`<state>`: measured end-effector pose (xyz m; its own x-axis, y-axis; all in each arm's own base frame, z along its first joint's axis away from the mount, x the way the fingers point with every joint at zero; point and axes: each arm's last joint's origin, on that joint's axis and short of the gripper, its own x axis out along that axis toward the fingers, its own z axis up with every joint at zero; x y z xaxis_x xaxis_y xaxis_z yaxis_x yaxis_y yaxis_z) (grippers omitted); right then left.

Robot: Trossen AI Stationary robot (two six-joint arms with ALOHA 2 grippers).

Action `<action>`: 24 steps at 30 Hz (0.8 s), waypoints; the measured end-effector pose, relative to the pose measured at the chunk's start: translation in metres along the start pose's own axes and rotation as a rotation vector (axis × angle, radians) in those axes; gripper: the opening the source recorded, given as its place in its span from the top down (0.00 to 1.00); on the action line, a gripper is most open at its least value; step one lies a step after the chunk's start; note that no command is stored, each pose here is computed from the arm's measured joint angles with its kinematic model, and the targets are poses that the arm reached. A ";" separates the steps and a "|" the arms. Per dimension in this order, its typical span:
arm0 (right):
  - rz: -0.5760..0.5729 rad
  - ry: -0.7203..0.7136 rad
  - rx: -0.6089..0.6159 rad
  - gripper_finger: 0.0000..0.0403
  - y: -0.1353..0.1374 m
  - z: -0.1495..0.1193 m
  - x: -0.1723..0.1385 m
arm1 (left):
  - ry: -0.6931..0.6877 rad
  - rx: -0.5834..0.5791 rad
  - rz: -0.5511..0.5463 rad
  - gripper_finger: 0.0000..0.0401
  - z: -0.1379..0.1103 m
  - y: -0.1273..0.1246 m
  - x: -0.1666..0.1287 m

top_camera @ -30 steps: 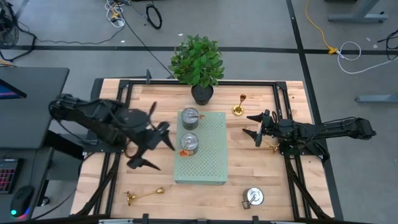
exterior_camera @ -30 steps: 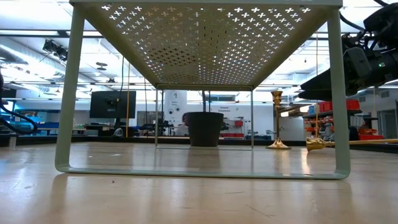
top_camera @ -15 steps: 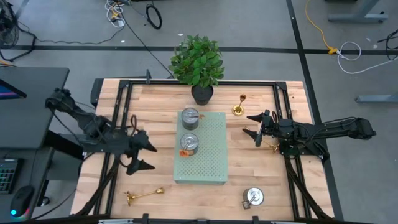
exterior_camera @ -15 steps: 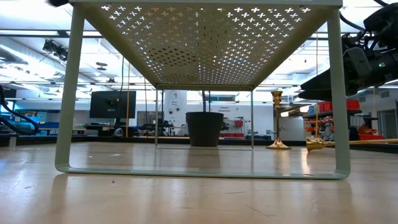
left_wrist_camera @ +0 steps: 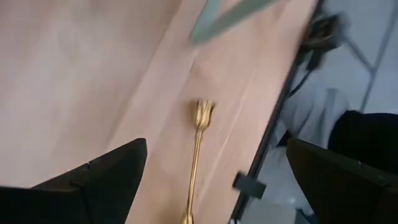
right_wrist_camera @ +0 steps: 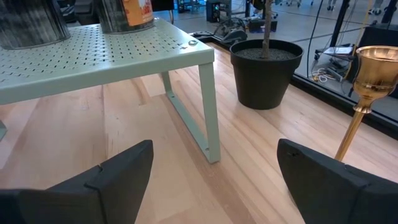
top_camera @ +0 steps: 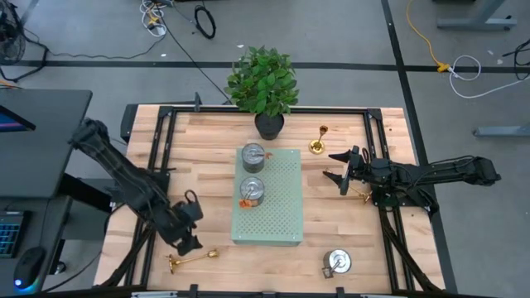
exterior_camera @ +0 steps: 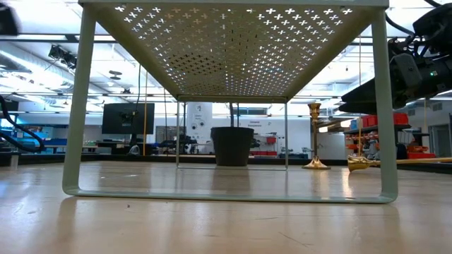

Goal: Pick & Place candle stick holders
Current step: Put the bottom gold candle holder on the shelf

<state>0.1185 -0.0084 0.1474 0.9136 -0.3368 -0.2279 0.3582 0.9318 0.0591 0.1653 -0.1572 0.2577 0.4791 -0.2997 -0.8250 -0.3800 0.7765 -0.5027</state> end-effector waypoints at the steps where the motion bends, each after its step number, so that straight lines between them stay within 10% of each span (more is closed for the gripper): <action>1: 0.000 0.000 0.000 0.14 0.000 0.000 0.000 | 0.026 -0.022 0.007 0.01 -0.002 -0.002 0.006; 24: 0.000 0.000 0.000 0.14 0.000 0.000 0.000 | 0.353 -0.116 0.282 0.01 -0.047 -0.002 0.102</action>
<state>0.1185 -0.0085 0.1474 0.9135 -0.3368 -0.2281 0.3583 0.9317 0.0590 0.1773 -0.2157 0.1628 0.0532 -0.2714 -0.9610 -0.5524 0.7937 -0.2547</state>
